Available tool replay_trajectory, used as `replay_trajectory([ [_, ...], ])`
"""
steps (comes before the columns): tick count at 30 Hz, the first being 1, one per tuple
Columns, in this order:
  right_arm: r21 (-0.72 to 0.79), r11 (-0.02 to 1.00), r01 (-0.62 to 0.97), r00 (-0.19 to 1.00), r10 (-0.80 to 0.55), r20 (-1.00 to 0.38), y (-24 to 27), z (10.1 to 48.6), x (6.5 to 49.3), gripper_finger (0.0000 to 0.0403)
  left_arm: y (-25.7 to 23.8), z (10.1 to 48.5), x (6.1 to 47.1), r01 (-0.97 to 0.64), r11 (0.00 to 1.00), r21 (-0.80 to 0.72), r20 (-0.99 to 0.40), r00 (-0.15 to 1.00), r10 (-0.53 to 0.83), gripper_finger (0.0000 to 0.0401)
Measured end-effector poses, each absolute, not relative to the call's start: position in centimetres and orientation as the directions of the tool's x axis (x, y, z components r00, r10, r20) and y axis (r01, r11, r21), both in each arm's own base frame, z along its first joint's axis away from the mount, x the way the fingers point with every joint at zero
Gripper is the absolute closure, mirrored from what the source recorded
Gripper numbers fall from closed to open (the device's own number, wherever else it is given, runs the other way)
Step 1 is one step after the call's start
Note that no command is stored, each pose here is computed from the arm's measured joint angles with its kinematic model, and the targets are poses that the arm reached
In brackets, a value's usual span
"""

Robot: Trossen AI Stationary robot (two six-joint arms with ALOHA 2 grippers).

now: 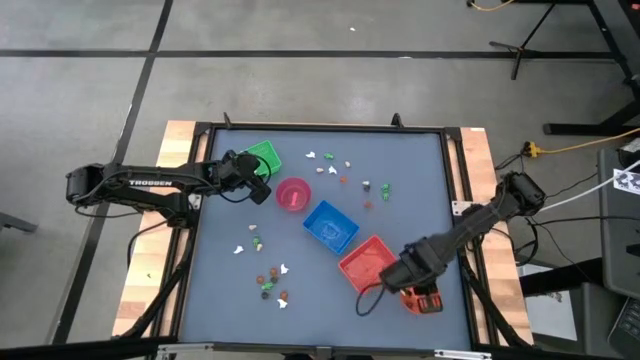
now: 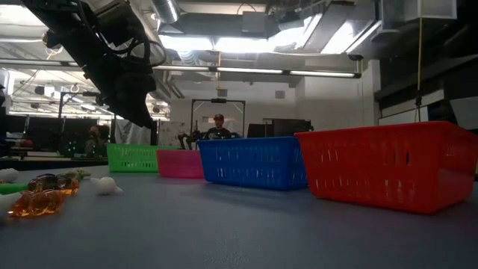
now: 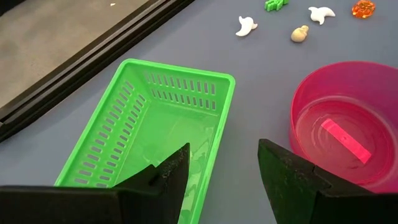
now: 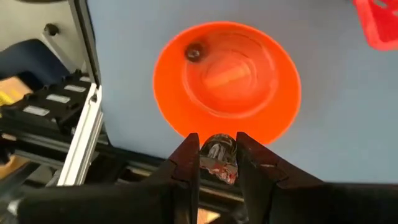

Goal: Sort Halloween decoration
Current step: Put the black skull toy into the transparent orange bin, then put the orange pumpkin toy into the orange bin

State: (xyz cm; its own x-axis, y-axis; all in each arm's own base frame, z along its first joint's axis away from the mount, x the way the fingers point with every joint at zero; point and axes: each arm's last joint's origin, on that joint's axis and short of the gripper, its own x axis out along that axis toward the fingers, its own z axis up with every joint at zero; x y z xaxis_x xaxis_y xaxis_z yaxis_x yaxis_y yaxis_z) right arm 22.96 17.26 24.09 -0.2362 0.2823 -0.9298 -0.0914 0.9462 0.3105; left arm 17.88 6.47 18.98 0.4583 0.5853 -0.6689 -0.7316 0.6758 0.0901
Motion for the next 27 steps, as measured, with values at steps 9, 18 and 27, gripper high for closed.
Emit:
replay_trajectory([
  [9,0.211,0.97,-0.12,-0.172,0.189,-0.967,19.5,24.0,21.4,0.0313,6.5,19.0,17.9,-0.732,0.676,0.09,-0.669,0.458,0.585,0.0227],
  [18,0.207,0.969,-0.136,-0.154,0.186,-0.97,20.1,23.9,21.2,0.0288,6.5,19.0,17.9,-0.732,0.676,0.09,-0.669,0.458,0.585,0.0227],
  [27,0.206,0.969,-0.135,-0.155,0.184,-0.971,20.0,23.9,21.2,0.0254,6.5,19.0,17.9,-0.732,0.676,0.09,-0.669,0.458,0.585,0.0227],
])
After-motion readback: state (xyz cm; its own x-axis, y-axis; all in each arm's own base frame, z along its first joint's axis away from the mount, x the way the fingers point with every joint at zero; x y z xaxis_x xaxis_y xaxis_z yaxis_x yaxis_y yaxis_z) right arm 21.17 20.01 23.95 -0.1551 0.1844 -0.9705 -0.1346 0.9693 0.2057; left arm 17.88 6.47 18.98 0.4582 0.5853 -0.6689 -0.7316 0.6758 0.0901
